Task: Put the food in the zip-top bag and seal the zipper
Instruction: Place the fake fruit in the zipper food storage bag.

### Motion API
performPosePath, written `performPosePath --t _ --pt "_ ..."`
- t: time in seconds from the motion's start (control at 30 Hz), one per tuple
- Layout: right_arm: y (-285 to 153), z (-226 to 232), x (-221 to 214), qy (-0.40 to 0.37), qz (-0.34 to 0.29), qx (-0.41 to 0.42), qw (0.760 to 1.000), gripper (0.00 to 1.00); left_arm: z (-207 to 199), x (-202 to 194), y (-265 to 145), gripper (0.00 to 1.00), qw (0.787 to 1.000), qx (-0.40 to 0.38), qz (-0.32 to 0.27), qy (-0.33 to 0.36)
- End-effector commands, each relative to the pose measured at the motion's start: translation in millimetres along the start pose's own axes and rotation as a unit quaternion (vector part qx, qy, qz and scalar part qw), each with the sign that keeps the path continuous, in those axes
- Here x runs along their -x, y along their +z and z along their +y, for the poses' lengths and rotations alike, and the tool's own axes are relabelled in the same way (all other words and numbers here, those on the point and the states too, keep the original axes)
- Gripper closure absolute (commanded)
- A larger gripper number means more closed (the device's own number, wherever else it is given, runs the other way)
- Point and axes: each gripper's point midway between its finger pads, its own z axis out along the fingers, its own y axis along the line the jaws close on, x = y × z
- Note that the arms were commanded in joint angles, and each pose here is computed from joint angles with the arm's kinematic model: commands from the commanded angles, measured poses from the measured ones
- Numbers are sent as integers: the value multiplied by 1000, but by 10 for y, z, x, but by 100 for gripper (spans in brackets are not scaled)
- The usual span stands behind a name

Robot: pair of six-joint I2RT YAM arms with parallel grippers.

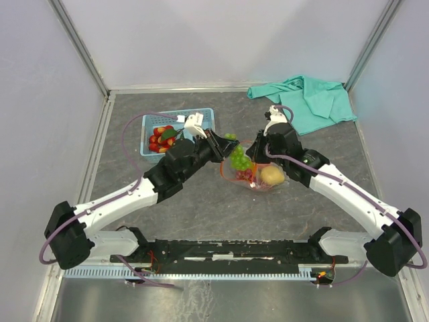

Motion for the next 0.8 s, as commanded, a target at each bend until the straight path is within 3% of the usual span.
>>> performPosePath --t 0.0,0.33,0.77 --pt "-15 177 178 34 -35 37 998 98 -51 222 70 97 995 4 -81 -49" --pt "-70 184 232 39 -46 38 997 98 350 -105 234 97 994 68 -70 -58" --pt "-56 186 221 30 -42 38 998 98 415 -655 561 96 993 59 -4 -106"
